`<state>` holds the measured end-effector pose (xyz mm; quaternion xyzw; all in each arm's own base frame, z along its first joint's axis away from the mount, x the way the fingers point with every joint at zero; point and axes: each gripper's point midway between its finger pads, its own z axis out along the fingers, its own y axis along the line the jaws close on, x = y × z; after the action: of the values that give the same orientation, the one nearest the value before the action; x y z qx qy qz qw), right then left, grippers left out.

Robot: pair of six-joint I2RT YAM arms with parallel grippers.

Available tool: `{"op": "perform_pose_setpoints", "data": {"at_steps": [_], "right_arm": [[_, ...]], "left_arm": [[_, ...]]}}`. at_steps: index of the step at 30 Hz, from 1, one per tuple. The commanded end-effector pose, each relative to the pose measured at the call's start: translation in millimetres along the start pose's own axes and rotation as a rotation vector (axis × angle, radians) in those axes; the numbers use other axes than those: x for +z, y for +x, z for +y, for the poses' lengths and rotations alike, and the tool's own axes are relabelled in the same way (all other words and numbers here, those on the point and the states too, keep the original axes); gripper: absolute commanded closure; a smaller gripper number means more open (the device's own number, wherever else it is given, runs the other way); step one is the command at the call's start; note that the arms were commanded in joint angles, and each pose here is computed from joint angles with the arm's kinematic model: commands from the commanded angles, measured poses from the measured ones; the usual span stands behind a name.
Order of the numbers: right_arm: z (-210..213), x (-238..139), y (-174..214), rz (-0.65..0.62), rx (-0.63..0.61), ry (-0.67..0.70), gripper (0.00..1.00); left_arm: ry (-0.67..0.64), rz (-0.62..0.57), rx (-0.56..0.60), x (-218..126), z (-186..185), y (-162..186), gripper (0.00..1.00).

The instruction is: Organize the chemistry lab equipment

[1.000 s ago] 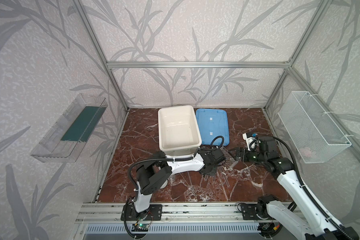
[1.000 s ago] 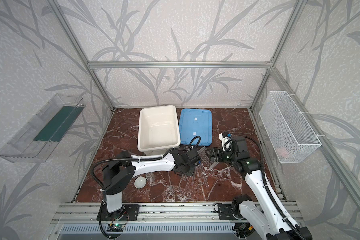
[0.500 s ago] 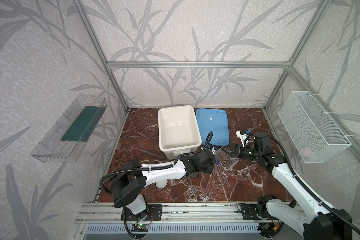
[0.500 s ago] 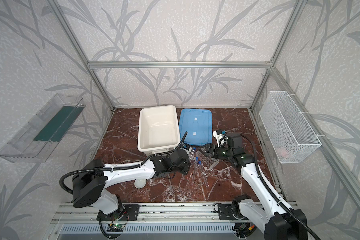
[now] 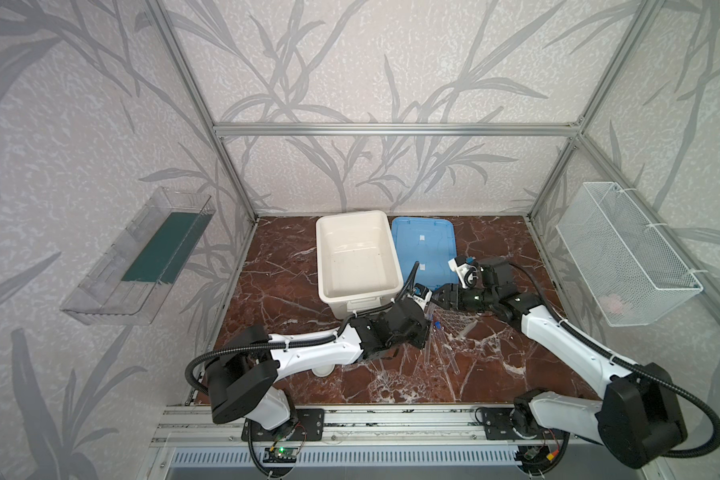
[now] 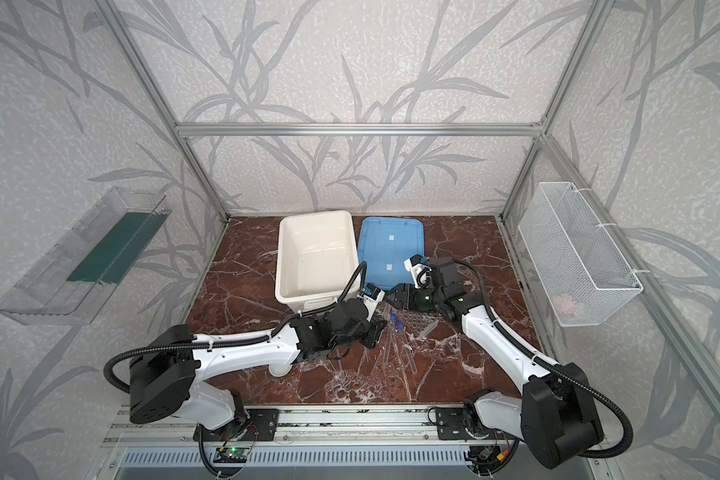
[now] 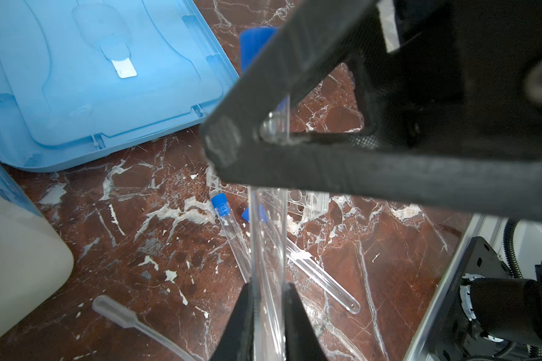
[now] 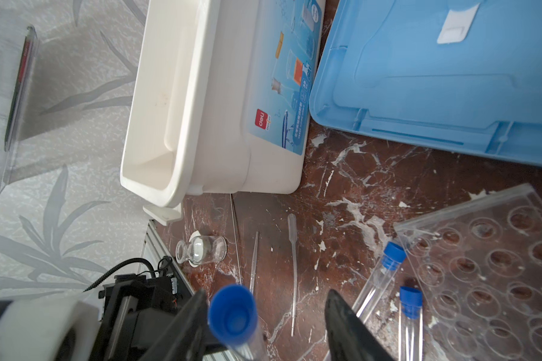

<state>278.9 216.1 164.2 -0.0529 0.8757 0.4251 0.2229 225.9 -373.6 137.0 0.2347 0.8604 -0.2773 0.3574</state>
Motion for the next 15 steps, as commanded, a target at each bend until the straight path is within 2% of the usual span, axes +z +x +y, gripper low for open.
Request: {"op": "perform_pose_setpoints", "data": {"at_steps": [1,7,15], "right_arm": [[8.7,2.5,-12.2,-0.027,-0.026,-0.008,0.50],[10.7,0.6,-11.7,-0.031,-0.030,-0.011,0.66],[5.0,2.6,-6.3,-0.022,-0.029,0.003,0.73]], "left_arm": [[0.025,-0.029,0.005,-4.2,-6.5,-4.8,0.83],[0.003,-0.003,0.018,1.0,-2.9,1.0,0.83],[-0.005,-0.003,0.019,3.4,-3.1,-0.6,0.83]]}}
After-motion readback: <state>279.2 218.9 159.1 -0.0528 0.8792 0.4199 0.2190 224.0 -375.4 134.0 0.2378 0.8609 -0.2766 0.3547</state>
